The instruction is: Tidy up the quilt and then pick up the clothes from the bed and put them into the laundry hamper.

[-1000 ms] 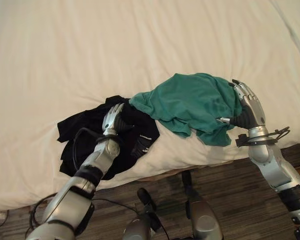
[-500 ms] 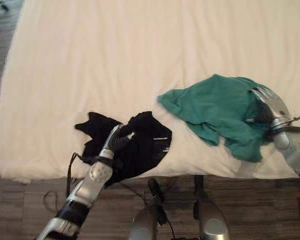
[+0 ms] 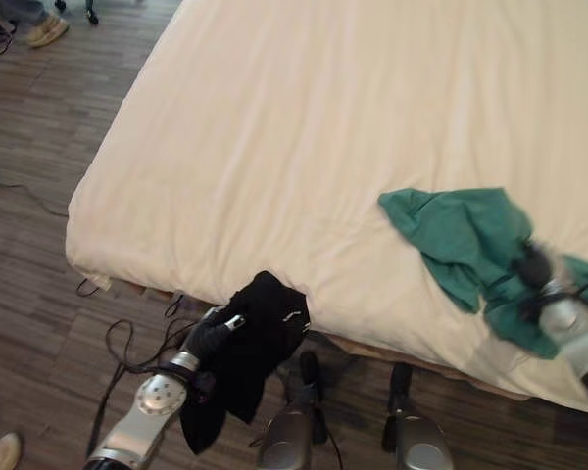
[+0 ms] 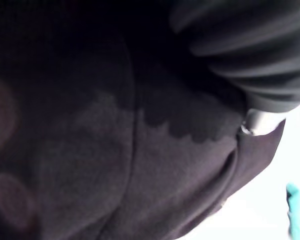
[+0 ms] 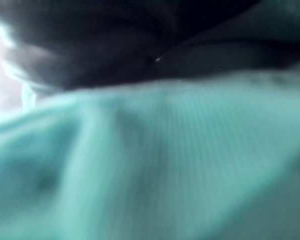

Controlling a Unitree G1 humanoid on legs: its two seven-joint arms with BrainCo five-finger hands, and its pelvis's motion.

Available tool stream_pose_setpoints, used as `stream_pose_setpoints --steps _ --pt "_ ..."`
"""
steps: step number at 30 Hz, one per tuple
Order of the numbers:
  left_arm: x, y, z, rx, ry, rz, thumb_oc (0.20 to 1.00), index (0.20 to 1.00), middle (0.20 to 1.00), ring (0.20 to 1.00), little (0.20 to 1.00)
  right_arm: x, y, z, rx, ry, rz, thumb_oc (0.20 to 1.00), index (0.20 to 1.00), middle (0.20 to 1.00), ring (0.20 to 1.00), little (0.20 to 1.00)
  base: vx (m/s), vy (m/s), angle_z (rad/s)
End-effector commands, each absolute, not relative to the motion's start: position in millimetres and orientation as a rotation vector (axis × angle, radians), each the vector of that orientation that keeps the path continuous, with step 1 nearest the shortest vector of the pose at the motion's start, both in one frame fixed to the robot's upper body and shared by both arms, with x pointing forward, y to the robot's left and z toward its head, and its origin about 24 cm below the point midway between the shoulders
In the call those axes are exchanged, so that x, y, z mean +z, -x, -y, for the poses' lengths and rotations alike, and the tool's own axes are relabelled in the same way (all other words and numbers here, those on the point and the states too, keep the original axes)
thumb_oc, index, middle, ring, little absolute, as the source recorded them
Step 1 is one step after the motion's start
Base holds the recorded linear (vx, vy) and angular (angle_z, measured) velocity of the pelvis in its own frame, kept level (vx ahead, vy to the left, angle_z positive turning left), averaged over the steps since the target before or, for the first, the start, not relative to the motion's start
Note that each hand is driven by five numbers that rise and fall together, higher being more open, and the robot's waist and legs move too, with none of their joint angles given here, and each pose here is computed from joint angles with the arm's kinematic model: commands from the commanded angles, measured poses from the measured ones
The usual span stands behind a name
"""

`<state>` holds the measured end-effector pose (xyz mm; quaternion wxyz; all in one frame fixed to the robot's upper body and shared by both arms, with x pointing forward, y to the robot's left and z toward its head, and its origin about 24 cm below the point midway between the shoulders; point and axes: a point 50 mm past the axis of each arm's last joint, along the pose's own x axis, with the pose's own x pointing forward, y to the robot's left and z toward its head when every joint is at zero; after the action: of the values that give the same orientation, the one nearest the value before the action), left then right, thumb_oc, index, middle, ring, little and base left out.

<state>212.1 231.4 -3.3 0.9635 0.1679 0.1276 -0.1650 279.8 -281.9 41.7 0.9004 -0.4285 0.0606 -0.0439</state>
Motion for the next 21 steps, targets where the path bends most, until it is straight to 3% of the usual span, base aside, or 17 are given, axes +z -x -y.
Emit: stream_pose_setpoints --steps 1,2,3,5,6,7,12,15,21 --pt "-3 -227 -217 -0.368 -0.340 -0.218 0.200 0.200 0.200 0.200 0.200 -18 -244 231 0.180 0.660 -0.269 0.200 0.200 0.200 0.200 0.200 0.09 0.191 -0.36" --pt "-23 -218 -215 -0.351 -0.330 -0.306 0.200 0.200 0.200 0.200 0.200 -50 -214 217 0.244 0.569 -0.392 0.200 0.200 0.200 0.200 0.200 0.06 0.144 -0.42" --pt "-23 -218 -215 -0.351 -0.331 -0.306 0.200 0.200 0.200 0.200 0.200 -50 -214 217 0.244 0.569 -0.392 0.200 0.200 0.200 0.200 0.200 0.04 0.156 -0.50" --pt "-50 -201 -218 -0.302 -0.261 -0.437 0.200 0.200 0.200 0.200 0.200 -92 -162 209 0.241 0.397 -0.608 0.200 0.200 0.200 0.200 0.200 0.04 0.143 -0.69" --pt "-50 -201 -218 -0.302 -0.262 -0.437 0.200 0.200 0.200 0.200 0.200 -92 -162 209 0.241 0.397 -0.608 0.200 0.200 0.200 0.200 0.200 0.03 0.159 -0.70" --pt "-61 -193 -223 -0.266 -0.258 -0.491 0.200 0.200 0.200 0.200 0.200 -109 -138 208 0.210 0.319 -0.715 0.200 0.200 0.200 0.200 0.200 0.00 0.073 -0.53" --pt "-76 -186 -227 -0.199 -0.288 -0.560 0.200 0.200 0.200 0.200 0.200 -123 -116 205 0.196 0.267 -0.810 0.200 0.200 0.200 0.200 0.200 -0.02 0.055 -0.45" --pt "-85 -180 -230 -0.131 -0.270 -0.592 0.200 0.200 0.200 0.200 0.200 -124 -124 197 0.223 0.282 -0.792 0.200 0.200 0.200 0.200 0.200 -0.02 -0.020 0.32" --pt "-107 -181 -225 0.048 -0.169 -0.676 0.200 0.200 0.200 0.200 0.200 -108 -190 167 0.337 0.446 -0.646 0.200 0.200 0.200 0.200 0.200 -0.10 -0.097 0.46"
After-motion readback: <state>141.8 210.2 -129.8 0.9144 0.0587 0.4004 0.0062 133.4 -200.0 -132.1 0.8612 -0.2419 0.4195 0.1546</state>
